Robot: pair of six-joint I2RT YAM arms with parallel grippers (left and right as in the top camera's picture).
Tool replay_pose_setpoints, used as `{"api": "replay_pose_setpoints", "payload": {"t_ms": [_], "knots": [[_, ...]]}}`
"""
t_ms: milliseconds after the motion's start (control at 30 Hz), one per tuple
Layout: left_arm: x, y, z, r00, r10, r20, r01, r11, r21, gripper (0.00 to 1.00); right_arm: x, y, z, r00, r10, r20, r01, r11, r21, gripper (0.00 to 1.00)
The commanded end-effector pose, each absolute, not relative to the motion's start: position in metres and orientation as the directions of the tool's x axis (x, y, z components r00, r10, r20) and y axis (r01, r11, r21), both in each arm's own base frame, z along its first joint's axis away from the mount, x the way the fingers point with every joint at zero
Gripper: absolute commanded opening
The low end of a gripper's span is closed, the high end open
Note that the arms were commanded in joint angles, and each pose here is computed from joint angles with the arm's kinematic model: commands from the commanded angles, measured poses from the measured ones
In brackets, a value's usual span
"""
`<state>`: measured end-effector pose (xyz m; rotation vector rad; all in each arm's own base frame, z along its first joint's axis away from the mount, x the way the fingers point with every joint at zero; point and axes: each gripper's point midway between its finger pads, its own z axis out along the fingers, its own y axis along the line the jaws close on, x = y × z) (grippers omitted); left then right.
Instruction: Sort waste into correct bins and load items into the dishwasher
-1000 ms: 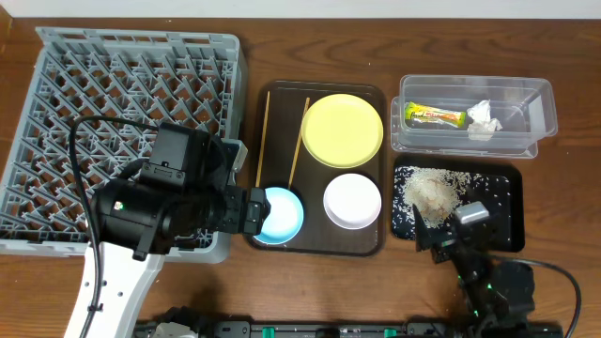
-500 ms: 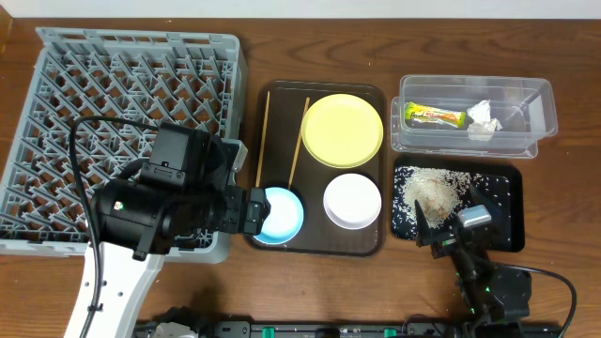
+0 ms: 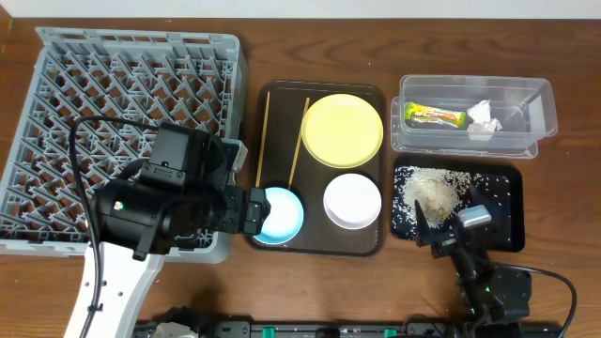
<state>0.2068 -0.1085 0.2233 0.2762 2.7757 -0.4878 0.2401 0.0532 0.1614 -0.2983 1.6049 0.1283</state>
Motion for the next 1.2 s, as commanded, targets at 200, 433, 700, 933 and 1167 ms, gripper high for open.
{"api": "replay_pose_setpoints", "payload": {"t_ms": [200,433,700,933,1167], "knots": [[0.215,-0.11,0.23,-0.915,0.144,-0.378,0.264,0.92,-0.289,0.98,0.24,0.053,0.161,-0.031,-0.1,-0.994,-0.268,0.959,-0.088,0.99],[0.273,-0.137,0.251,-0.836,0.045,-0.547,0.279,0.892,-0.354,0.98,0.24,0.053,0.161,-0.031,-0.1,-0.994,-0.268,0.959,-0.088,0.99],[0.317,-0.142,0.151,-0.92,0.143,-0.366,0.194,0.975,-0.107,0.98,0.24,0.053,0.161,-0.031,-0.1,-0.994,-0.268,0.959,-0.088,0.99],[0.357,-0.154,0.068,-0.944,0.164,-0.285,0.185,0.982,-0.047,0.94,0.24,0.053,0.161,-0.031,-0.1,-0.994,-0.268,0.959,-0.088,0.99],[0.373,-0.166,0.011,-0.953,0.174,-0.247,0.191,0.98,-0.048,0.7,0.24,0.053,0.161,-0.031,-0.1,-0.994,-0.268,0.959,-0.088,0.99]]}}
